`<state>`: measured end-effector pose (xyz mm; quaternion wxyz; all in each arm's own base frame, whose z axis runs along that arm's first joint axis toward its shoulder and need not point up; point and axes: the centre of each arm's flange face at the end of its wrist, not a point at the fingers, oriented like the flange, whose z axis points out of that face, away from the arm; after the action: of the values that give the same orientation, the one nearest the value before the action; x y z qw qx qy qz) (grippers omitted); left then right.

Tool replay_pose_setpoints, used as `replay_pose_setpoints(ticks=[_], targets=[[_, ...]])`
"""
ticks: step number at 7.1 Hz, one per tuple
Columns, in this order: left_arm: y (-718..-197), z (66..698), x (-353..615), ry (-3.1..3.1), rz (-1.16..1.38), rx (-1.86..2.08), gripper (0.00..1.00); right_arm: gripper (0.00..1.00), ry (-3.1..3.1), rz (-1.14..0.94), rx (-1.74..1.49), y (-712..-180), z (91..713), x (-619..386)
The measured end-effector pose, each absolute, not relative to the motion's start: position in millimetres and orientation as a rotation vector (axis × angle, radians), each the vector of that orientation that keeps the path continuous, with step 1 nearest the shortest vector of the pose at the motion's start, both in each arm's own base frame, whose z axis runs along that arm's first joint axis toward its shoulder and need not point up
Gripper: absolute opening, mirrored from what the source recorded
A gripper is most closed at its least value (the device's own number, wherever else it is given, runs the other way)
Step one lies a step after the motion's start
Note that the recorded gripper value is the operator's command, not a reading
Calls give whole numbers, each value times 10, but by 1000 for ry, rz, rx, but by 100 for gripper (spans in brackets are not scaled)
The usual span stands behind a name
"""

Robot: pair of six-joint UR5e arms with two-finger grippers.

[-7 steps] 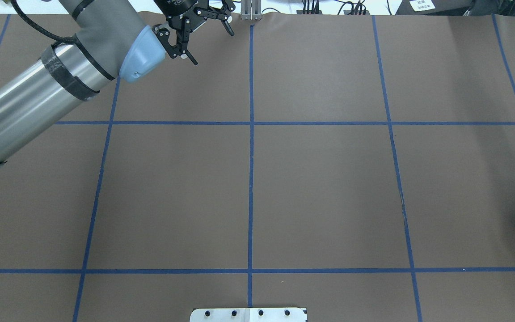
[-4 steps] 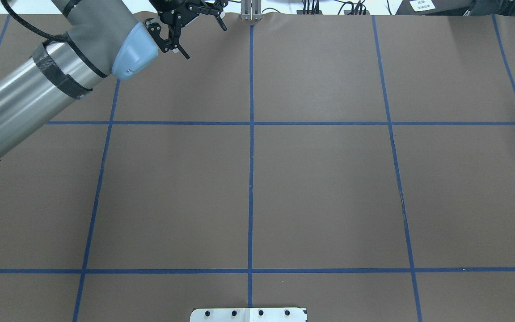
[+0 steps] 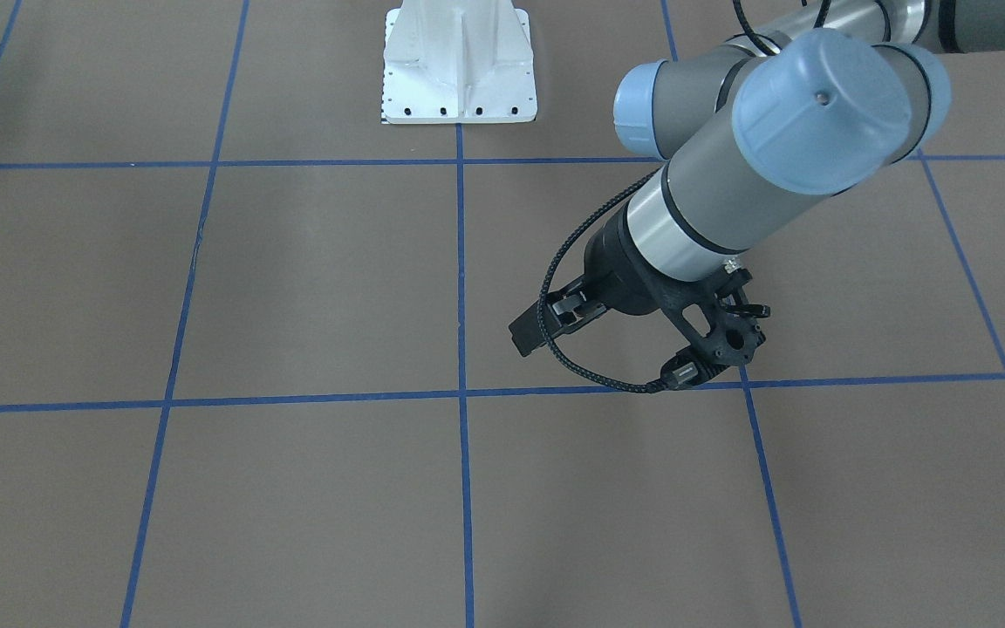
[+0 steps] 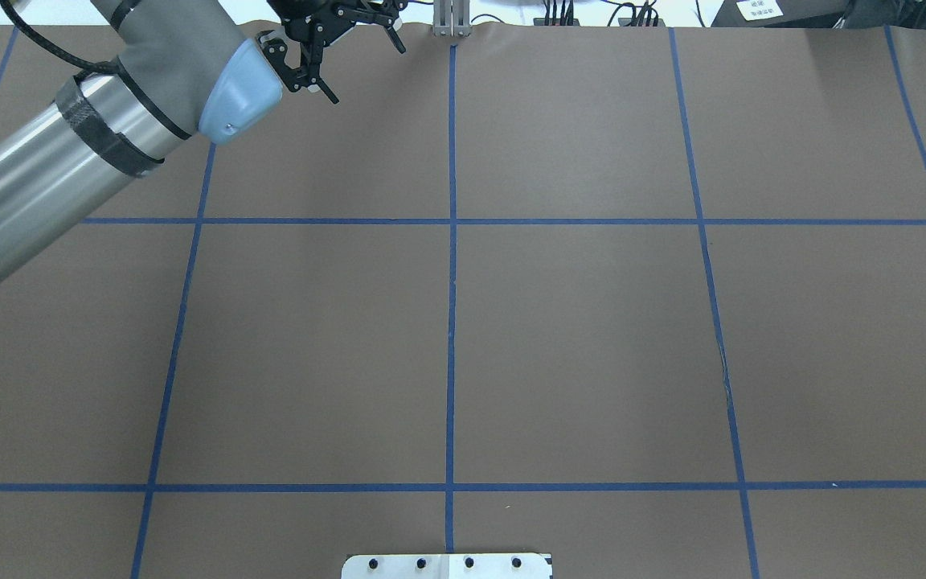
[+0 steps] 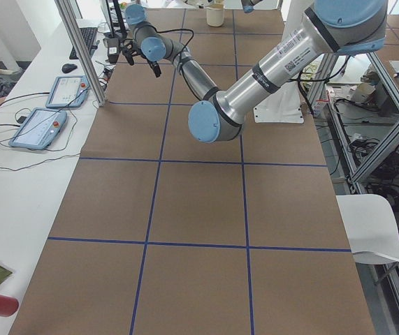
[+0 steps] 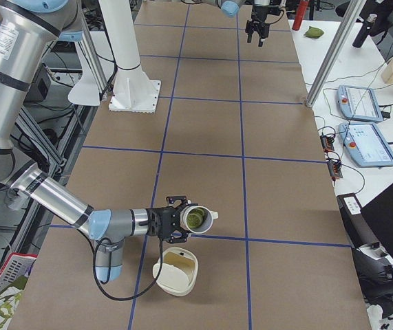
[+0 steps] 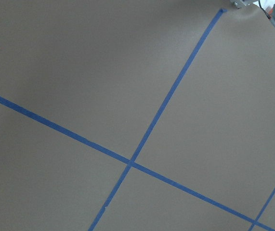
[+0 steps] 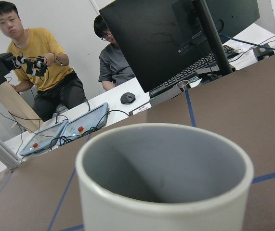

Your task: Left arm hands cup to right arm to dump lemon

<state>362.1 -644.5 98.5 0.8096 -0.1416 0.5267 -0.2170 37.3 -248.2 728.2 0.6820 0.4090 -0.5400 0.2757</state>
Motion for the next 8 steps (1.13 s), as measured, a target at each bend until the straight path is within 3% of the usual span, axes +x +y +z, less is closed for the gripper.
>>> replay_pose_setpoints(ticks=[8], targets=[[-6519, 924, 3375, 1140, -486, -278, 100, 31, -1668, 1103, 534, -2213, 7374, 474]])
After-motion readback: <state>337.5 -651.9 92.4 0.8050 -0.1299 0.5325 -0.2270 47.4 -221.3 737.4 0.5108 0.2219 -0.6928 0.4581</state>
